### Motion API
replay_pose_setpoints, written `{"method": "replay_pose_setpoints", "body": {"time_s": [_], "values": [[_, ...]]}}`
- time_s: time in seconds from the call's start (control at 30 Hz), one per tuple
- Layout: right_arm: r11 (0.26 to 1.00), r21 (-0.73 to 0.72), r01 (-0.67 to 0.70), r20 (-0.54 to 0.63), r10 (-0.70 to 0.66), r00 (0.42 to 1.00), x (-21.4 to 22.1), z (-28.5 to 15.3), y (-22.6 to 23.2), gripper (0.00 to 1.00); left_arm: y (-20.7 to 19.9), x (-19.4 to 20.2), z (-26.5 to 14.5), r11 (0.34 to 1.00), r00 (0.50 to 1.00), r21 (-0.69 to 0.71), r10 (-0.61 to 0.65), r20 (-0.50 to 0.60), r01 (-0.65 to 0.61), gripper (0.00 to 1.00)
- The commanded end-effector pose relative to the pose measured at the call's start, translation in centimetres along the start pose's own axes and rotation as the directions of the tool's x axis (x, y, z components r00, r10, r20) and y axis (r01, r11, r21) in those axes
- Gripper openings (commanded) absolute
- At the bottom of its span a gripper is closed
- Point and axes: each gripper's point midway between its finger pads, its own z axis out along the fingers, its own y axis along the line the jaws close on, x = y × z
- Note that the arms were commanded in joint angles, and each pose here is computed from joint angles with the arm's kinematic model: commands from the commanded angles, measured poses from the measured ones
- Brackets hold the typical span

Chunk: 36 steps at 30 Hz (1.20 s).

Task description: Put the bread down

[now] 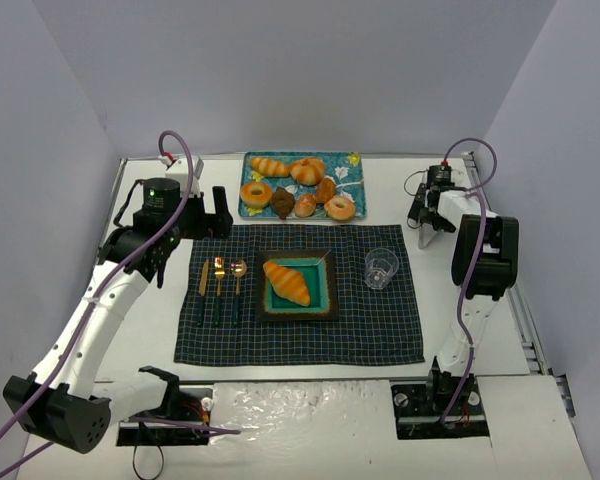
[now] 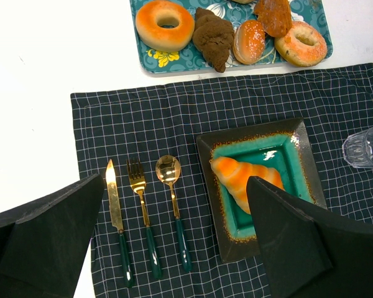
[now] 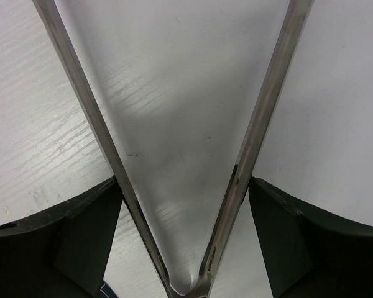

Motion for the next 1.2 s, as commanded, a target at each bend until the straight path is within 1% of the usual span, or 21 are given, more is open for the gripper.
{"method": "replay_pose_setpoints", "body": {"time_s": [0.0, 0.17, 0.27, 0.4, 0.57, 0.6, 0.73, 0.8, 0.83, 0.87, 0.93, 1.0, 1.07, 1.17], "values": [[0.999, 0.005, -0.036, 0.117, 0.035, 0.992, -3.9, -4.0, -0.3, 0.79, -0.8, -2.6, -0.5, 1.000, 0.995, 0.029, 0.007, 0.097, -0.010, 0.97], [0.999, -0.012, -0.045, 0.168, 0.046, 0.985, -5.5, -6.4, -0.6, 0.82, -0.7, -2.6, -0.5, 1.000, 0.995, 0.026, 0.009, 0.097, -0.011, 0.97], [0.997, -0.049, -0.053, 0.195, 0.061, 0.979, -6.3, -8.3, -0.4, 0.82, -0.8, -2.6, -0.5, 1.000, 0.995, 0.026, 0.009, 0.097, -0.012, 0.97], [0.987, -0.149, -0.061, 0.260, 0.098, 0.961, -8.0, -12.8, 0.3, 0.83, -0.8, -2.6, -0.5, 1.000, 0.995, 0.026, 0.009, 0.098, -0.012, 0.97], [0.950, -0.308, -0.043, 0.352, 0.156, 0.923, -10.1, -20.0, 1.3, 0.84, -0.9, -2.6, -0.4, 0.999, 0.996, 0.034, 0.008, 0.094, -0.011, 0.97], [0.937, -0.346, -0.035, 0.387, 0.177, 0.905, -10.7, -22.4, 1.2, 0.85, -0.9, -2.6, -0.4, 0.999, 0.995, 0.034, 0.006, 0.095, -0.009, 0.97], [0.868, -0.495, 0.036, 0.434, 0.211, 0.876, -10.5, -28.4, 3.2, 0.87, -1.0, -2.6, -0.4, 0.999, 0.995, 0.041, 0.004, 0.096, -0.008, 0.97], [0.823, -0.561, 0.085, 0.474, 0.235, 0.849, -10.1, -32.3, 4.1, 0.90, -1.1, -2.6, -0.4, 0.999, 0.995, 0.041, 0.005, 0.097, -0.009, 0.97], [0.807, -0.582, 0.105, 0.473, 0.230, 0.851, -9.5, -32.9, 4.9, 0.91, -1.1, -2.5, -0.4, 0.999, 0.995, 0.041, 0.006, 0.095, -0.010, 0.97], [0.782, -0.608, 0.140, 0.489, 0.230, 0.842, -8.8, -34.7, 5.7, 0.92, -1.1, -2.5, -0.4, 0.999, 0.996, 0.039, 0.008, 0.094, -0.012, 0.97], [0.764, -0.625, 0.162, 0.493, 0.226, 0.840, -8.0, -35.7, 6.2, 0.92, -1.1, -2.4, -0.5, 0.999, 0.996, 0.036, 0.011, 0.094, -0.014, 0.97], [0.725, -0.661, 0.191, 0.499, 0.234, 0.835, -7.0, -37.9, 6.9, 0.93, -1.1, -2.5, -0.6, 0.999, 0.995, 0.036, 0.011, 0.098, -0.015, 0.97], [0.688, -0.695, 0.207, 0.486, 0.238, 0.841, -5.8, -39.1, 7.3, 0.95, -1.1, -2.5, -0.5, 0.999, 0.995, 0.037, 0.011, 0.095, -0.015, 0.97], [0.662, -0.715, 0.225, 0.480, 0.231, 0.847, -4.7, -39.8, 7.6, 0.96, -1.2, -2.5, -0.6, 0.999, 0.995, 0.040, 0.010, 0.095, -0.014, 0.97]]}}
